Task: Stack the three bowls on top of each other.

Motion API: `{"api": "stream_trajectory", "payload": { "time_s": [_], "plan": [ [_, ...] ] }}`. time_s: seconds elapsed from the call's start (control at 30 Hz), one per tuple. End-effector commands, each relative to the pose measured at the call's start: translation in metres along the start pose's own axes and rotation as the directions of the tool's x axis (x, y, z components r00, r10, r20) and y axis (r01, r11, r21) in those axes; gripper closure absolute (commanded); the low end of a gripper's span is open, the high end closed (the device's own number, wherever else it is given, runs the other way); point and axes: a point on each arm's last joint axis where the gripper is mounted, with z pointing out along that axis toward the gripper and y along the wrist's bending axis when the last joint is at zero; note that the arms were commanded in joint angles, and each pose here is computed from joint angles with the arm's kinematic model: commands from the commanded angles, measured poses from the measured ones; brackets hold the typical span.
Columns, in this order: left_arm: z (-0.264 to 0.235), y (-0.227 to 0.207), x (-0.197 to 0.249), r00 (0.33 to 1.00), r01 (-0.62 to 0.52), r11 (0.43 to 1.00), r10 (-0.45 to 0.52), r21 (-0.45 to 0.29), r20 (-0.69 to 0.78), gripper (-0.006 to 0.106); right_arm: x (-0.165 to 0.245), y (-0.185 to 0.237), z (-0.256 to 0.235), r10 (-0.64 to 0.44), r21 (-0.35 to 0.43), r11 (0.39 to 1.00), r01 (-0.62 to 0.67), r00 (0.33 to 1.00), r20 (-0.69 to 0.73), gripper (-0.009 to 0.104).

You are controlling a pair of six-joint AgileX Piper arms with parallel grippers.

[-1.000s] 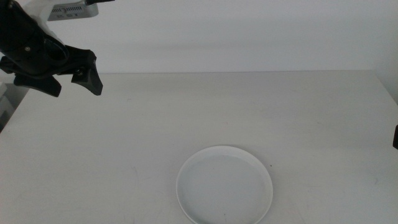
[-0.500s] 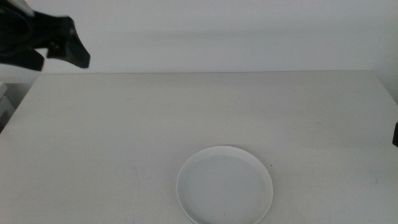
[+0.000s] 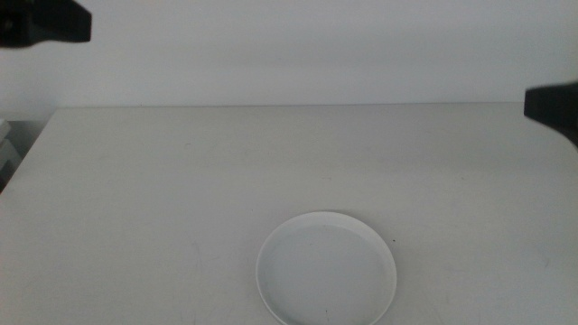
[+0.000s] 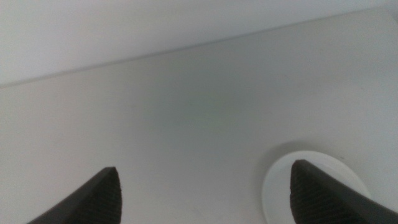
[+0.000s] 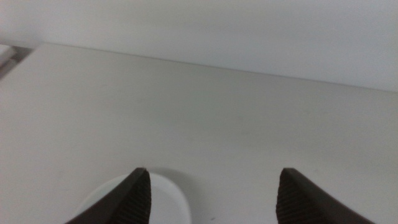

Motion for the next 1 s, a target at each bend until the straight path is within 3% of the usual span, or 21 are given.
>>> {"api": "stream_trajectory", "payload": {
  "time_s": [0.0,0.2,0.37,0.63,0.73,0.8,0.97],
  "plan": [
    [-0.012,-0.003,0.000,0.991,-0.015,1.000,0.017,-0.016,0.131,0.009,-0.023,0.001,-0.001,-0.038,0.027,0.999,0.036,0.996,0.084,0.044],
    [-0.009,0.005,0.032,0.985,-0.045,0.992,0.063,-0.115,0.163,0.009,-0.041,-0.017,-0.009,-0.062,0.172,0.984,0.052,0.997,0.051,0.045],
    [-0.017,0.003,0.063,0.970,-0.055,0.989,0.086,-0.136,0.229,0.009,-0.031,-0.036,-0.029,-0.058,0.263,0.963,0.057,0.998,-0.002,0.046],
    [-0.015,-0.006,0.129,0.932,-0.047,0.997,0.068,-0.068,0.356,0.009,0.034,-0.037,-0.043,-0.017,0.232,0.973,-0.004,0.996,0.090,0.046],
    [-0.008,-0.007,0.155,0.910,-0.072,0.995,0.093,-0.066,0.404,0.009,0.060,-0.037,-0.044,-0.017,0.203,0.979,-0.021,0.982,0.186,0.046],
    [-0.001,-0.005,0.167,0.897,-0.038,0.998,0.059,-0.057,0.437,0.009,0.072,-0.037,-0.045,-0.023,0.193,0.981,-0.024,0.971,0.237,0.046],
    [0.011,0.000,0.179,0.885,-0.022,0.997,0.055,-0.077,0.461,0.009,0.089,-0.040,-0.034,-0.074,0.205,0.979,0.017,0.959,0.274,0.046]
  ]
}}
